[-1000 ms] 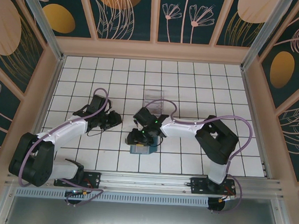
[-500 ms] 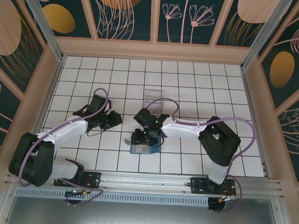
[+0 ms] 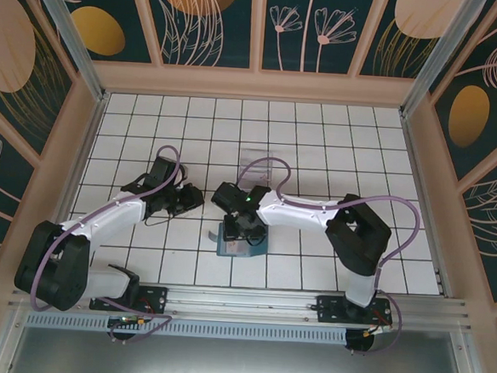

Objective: Take the credit cards out of the card holder

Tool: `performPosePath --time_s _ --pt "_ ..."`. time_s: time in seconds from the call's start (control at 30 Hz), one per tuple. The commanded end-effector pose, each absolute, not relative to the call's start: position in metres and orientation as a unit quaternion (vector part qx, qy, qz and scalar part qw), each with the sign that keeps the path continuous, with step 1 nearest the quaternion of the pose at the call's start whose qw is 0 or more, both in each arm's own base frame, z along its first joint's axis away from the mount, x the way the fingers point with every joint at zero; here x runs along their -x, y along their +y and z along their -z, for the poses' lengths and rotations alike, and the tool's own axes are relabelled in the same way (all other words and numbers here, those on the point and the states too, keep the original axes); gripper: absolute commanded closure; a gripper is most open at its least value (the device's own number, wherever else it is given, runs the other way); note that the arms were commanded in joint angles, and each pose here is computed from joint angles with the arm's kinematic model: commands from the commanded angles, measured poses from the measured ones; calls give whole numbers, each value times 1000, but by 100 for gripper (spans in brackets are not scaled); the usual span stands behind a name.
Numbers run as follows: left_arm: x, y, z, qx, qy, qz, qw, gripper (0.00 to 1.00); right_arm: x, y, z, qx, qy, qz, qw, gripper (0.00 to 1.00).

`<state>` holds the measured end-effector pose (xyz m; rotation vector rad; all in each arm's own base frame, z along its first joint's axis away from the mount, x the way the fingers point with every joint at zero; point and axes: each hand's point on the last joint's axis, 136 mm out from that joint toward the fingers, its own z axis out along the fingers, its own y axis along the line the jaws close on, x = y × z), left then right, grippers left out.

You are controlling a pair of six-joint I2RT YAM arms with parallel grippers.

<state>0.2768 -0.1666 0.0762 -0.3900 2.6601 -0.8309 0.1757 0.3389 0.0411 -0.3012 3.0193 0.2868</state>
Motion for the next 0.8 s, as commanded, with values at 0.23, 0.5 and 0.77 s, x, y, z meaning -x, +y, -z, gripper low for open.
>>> performPosePath --time_s 0.23,0.5,0.77 --pt "-281 -170 -82 128 931 298 165 78 -178 317 -35 102 993 9 64 44" --pt "-281 -170 -82 128 932 298 163 78 -183 306 -43 100 990 50 86 38" --pt "-284 -171 -84 128 932 297 163 78 -185 294 -52 93 988 70 99 35"
